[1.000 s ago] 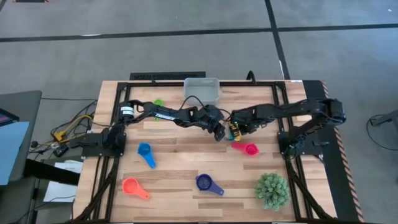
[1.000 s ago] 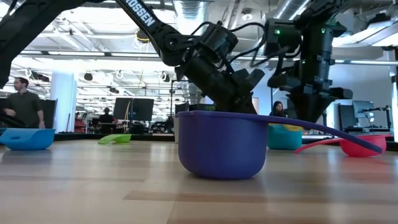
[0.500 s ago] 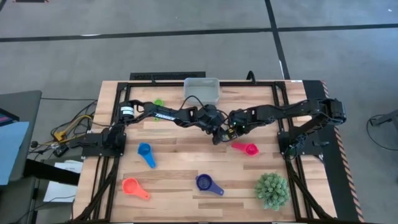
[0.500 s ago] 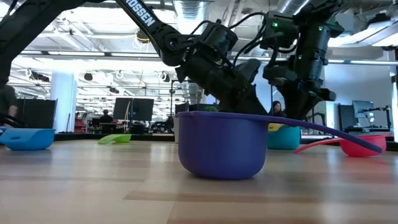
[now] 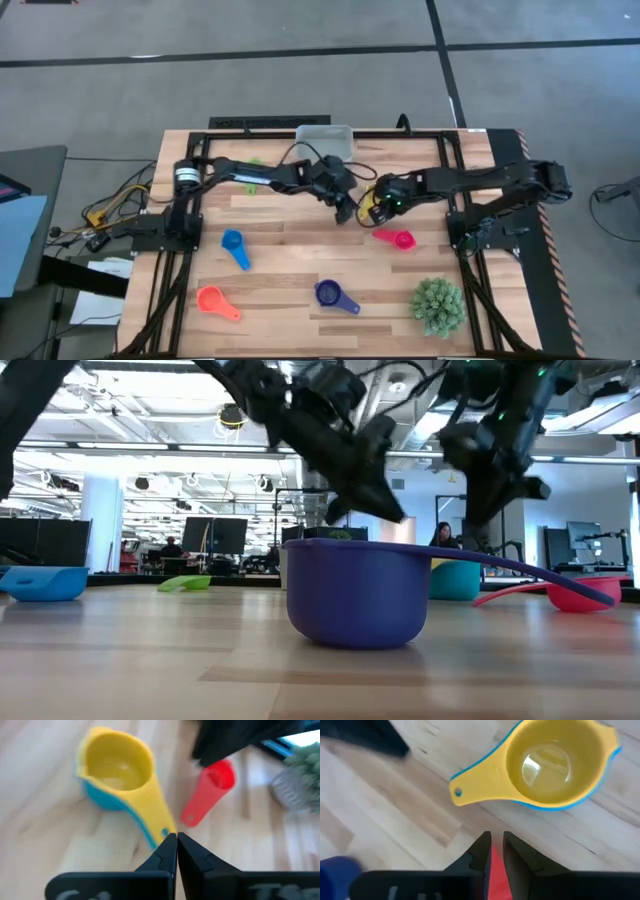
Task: Nest measuring cups in basket
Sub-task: Stack the purple measuring cup on top of the yellow measuring cup, then stack the orange measuring cup on top of the purple measuring cup
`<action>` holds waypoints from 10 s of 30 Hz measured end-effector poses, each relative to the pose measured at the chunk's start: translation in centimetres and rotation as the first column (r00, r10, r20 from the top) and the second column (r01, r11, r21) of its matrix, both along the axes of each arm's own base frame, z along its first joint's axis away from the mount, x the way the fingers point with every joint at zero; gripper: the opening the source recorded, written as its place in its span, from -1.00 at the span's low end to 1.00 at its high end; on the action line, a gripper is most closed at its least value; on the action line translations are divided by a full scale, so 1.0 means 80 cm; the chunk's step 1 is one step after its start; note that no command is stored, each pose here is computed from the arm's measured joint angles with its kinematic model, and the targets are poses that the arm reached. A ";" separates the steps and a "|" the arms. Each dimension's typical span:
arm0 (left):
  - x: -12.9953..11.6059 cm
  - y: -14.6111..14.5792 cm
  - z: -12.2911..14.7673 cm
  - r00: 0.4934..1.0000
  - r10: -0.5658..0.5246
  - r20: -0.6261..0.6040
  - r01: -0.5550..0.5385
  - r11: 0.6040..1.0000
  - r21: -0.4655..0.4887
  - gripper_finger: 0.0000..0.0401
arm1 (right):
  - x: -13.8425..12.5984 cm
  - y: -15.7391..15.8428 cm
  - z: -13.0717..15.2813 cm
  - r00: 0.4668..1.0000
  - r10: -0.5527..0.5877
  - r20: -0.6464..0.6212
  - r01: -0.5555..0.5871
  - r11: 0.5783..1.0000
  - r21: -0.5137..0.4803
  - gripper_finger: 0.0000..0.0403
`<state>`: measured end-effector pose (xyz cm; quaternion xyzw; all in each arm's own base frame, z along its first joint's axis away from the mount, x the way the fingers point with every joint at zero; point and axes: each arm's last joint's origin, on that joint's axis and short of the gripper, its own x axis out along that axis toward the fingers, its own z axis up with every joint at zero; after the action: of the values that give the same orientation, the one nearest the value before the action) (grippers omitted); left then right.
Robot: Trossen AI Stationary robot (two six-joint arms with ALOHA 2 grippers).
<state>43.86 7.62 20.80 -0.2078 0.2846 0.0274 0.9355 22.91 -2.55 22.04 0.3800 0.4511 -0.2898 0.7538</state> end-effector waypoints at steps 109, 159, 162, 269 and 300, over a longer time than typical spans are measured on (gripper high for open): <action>-0.316 -0.214 0.043 0.809 0.584 0.072 -0.577 0.811 -0.092 -0.21 | 0.050 -0.016 0.045 0.882 -0.446 -0.153 0.441 0.895 -0.072 -0.90; -0.368 -0.161 -0.047 0.573 0.542 -0.615 -0.649 0.758 0.062 -0.21 | 0.007 -0.062 0.035 0.927 -0.376 0.008 0.374 0.925 0.066 -0.07; -0.370 -0.161 -0.055 0.567 0.518 -0.640 -0.639 0.767 0.053 -0.21 | 0.007 -0.057 0.036 0.932 -0.363 0.007 0.362 0.930 0.065 -0.10; -0.169 -0.182 -0.048 0.786 -0.240 -0.570 0.332 0.941 0.061 -0.95 | 0.074 0.096 0.040 0.934 -0.040 0.355 -0.017 0.988 0.157 -0.66; -0.130 -0.167 -0.027 0.685 -0.129 -0.717 0.463 0.837 0.292 -0.26 | 0.078 0.096 0.034 0.939 -0.008 0.343 -0.029 0.995 0.101 -0.66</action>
<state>33.49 -5.73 18.68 0.0899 0.6178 0.0094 0.7811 29.12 5.09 24.76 0.4610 0.3292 -0.1912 0.8016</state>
